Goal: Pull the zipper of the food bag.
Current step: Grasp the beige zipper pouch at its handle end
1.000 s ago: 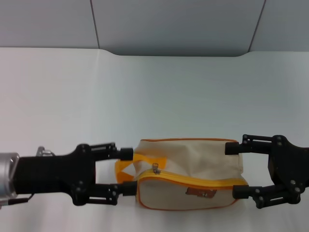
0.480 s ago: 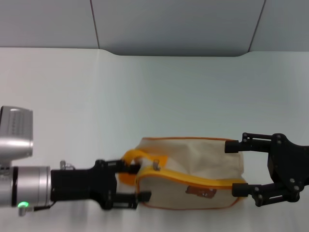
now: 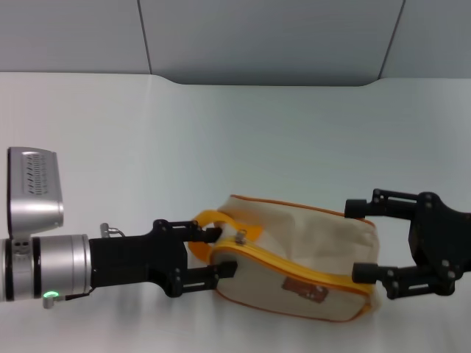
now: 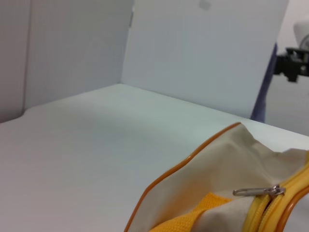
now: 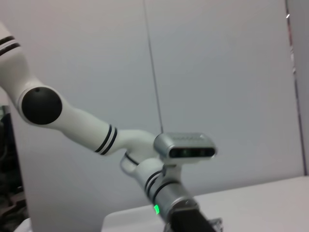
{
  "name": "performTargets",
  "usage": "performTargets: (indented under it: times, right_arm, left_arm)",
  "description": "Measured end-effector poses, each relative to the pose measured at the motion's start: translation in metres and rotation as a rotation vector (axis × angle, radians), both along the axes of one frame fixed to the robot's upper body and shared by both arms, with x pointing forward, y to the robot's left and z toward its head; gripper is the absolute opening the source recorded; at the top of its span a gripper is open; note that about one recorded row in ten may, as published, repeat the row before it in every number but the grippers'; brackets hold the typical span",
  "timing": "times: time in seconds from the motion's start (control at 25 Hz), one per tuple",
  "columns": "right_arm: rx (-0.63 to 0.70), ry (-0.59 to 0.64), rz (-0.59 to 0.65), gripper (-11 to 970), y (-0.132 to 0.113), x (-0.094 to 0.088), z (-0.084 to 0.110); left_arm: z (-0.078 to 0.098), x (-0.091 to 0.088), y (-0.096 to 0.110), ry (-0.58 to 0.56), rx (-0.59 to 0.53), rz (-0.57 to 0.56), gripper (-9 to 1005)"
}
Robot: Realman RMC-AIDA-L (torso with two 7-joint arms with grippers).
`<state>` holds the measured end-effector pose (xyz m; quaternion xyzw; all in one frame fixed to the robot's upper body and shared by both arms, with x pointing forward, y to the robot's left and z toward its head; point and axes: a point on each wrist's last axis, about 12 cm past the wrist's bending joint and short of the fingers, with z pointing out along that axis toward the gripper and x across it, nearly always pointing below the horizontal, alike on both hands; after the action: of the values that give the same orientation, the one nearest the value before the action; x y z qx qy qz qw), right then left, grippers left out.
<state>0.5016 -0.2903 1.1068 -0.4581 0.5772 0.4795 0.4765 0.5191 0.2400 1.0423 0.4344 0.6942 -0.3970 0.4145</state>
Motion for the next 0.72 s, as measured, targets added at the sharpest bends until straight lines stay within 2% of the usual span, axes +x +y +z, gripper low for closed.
performTargets:
  times: [0.4,0.52,0.64,0.68,0.72]
  right_arm:
    - [0.01,-0.027,-0.051,768,-0.002,0.003,-0.001]
    - [0.022,-0.087,-0.134,763,0.0,0.007,-0.005]
    - [0.024,-0.209,-0.225,759,0.005,0.012,-0.009]
    - [0.024,-0.209,-0.225,757,0.005,0.012,-0.009]
    - [0.005,-0.266,-0.222,756,0.008,0.015,-0.01]
  left_arm:
    - [0.001,0.001,-0.002,-0.004,-0.008,-0.013,410]
    - [0.004,0.004,-0.004,-0.013,-0.01,-0.021,343]
    - [0.005,0.006,-0.007,-0.026,-0.01,-0.035,277]
    - [0.005,0.006,-0.007,-0.026,-0.01,-0.035,261]
    - [0.009,0.007,-0.007,-0.038,-0.019,-0.048,246]
